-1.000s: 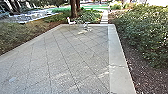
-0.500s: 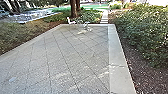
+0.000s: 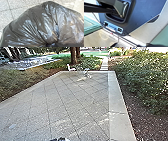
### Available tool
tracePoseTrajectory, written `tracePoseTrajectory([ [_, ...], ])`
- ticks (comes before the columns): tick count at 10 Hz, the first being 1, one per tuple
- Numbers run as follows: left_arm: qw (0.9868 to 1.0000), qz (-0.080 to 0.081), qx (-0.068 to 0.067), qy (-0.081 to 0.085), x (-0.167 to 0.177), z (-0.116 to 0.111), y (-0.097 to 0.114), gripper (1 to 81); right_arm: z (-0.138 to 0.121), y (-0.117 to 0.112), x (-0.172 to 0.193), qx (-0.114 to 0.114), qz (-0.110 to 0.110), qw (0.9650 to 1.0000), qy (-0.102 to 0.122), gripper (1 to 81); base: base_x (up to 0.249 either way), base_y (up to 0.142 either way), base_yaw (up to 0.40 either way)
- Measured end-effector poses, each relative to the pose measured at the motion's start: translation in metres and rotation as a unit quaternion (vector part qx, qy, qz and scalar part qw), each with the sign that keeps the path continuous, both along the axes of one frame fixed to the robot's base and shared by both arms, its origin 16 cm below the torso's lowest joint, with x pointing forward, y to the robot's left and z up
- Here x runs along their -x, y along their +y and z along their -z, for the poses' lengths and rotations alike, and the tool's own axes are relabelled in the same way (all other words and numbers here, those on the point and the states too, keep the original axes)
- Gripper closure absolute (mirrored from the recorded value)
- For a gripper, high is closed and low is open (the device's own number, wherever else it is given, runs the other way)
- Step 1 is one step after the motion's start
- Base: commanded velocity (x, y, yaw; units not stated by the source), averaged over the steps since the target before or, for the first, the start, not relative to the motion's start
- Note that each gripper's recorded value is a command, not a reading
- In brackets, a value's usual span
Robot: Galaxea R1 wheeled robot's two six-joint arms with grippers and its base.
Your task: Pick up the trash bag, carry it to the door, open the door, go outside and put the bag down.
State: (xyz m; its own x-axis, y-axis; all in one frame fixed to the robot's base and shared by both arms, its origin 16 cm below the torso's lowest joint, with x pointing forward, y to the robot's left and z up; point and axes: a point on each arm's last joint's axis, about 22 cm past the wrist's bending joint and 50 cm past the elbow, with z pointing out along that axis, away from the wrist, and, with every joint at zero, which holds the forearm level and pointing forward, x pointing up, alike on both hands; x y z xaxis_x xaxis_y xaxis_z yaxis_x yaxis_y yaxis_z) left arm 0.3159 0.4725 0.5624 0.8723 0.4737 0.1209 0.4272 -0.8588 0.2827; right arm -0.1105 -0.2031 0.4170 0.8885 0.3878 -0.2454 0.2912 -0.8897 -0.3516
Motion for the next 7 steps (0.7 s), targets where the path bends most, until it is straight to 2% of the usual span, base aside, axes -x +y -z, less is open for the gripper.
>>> tracePoseTrajectory([
  [2, 0.9999, -0.005, -0.005, 0.009, -0.0063, -0.0140, 0.0219, 81.1, -0.0001, -0.0001, 0.0003, 0.000, 0.000, 1.0000, 0.000, 1.0, 0.000, 0.000, 0.000],
  [3, 0.9999, -0.007, -0.004, 0.011, -0.0053, -0.0144, 0.0222, 1.0, -0.0001, -0.0004, 0.0002, 0.000, 0.000, 1.0000, 0.000, 1.0, 0.000, 0.000, 0.000],
  [7, 0.9999, -0.002, 0.005, 0.014, -0.0036, -0.0122, 0.0123, 1.0, -0.0002, -0.0001, 0.0003, 0.000, 0.000, 1.0000, 0.001, 1.0, 0.000, 0.000, 0.000],
])
